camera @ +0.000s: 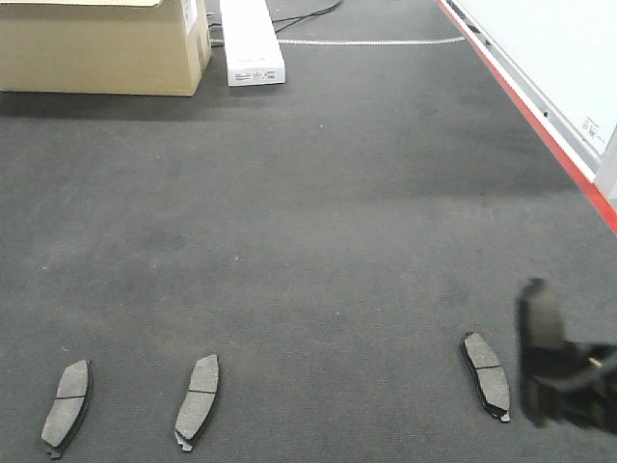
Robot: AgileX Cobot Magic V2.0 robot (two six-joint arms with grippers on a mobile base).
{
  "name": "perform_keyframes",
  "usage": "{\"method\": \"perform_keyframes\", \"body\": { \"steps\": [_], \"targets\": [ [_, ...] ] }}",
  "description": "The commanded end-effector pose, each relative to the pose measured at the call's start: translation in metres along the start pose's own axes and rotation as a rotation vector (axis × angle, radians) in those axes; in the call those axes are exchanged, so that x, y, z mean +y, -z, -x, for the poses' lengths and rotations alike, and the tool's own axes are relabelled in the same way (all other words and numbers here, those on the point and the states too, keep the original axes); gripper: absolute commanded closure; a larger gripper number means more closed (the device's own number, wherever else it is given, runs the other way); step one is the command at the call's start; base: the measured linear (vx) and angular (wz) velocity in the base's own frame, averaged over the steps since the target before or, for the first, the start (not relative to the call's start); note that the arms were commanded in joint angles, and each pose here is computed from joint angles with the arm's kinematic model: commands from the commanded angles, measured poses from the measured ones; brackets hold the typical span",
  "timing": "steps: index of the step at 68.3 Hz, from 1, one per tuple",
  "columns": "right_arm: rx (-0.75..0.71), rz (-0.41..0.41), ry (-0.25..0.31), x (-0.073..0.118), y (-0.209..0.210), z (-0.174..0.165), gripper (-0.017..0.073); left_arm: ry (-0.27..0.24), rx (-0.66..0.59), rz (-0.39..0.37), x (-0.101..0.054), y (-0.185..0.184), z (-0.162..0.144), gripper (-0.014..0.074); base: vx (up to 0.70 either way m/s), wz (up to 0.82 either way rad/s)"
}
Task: Move and align brake pads A on conveyor
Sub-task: 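Lower the right gripper's pad onto the belt beside the other pad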
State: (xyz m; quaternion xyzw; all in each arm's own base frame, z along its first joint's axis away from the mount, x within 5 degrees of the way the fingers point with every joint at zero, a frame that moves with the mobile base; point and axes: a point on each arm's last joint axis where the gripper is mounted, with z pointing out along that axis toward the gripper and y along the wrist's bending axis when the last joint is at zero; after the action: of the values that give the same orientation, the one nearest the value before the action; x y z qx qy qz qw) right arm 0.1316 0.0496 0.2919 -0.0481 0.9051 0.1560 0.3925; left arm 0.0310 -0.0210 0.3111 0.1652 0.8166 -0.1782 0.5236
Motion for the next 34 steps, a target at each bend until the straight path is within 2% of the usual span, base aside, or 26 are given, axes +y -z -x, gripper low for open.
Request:
{"method": "perform_keyframes", "body": {
  "steps": [1, 11, 20, 25, 34],
  "targets": [
    [-0.043, 0.053, -0.027, 0.009, -0.012, 0.028, 0.0491, 0.007, -0.075, -0.016, -0.002, 0.002, 0.012, 0.0195, 0.0, 0.0],
    [0.085, 0.097, -0.052, 0.015, -0.049, 0.038, 0.0487, 0.007, -0.075, -0.016, -0.002, 0.002, 0.012, 0.0195, 0.0, 0.0],
    [0.198, 0.124, -0.015, 0.03, -0.082, 0.037, 0.0483, 0.007, -0.075, -0.016, -0.002, 0.002, 0.012, 0.0195, 0.0, 0.0],
    [0.235, 0.136, -0.021, 0.041, -0.1, 0.037, 0.0483, 0.007, -0.075, -0.016, -0.002, 0.002, 0.012, 0.0195, 0.0, 0.0],
    [0.291, 0.109, -0.04, 0.053, -0.128, 0.036, 0.048, 0.007, -0.075, -0.016, -0.002, 0.002, 0.012, 0.0195, 0.0, 0.0]
  ]
}}
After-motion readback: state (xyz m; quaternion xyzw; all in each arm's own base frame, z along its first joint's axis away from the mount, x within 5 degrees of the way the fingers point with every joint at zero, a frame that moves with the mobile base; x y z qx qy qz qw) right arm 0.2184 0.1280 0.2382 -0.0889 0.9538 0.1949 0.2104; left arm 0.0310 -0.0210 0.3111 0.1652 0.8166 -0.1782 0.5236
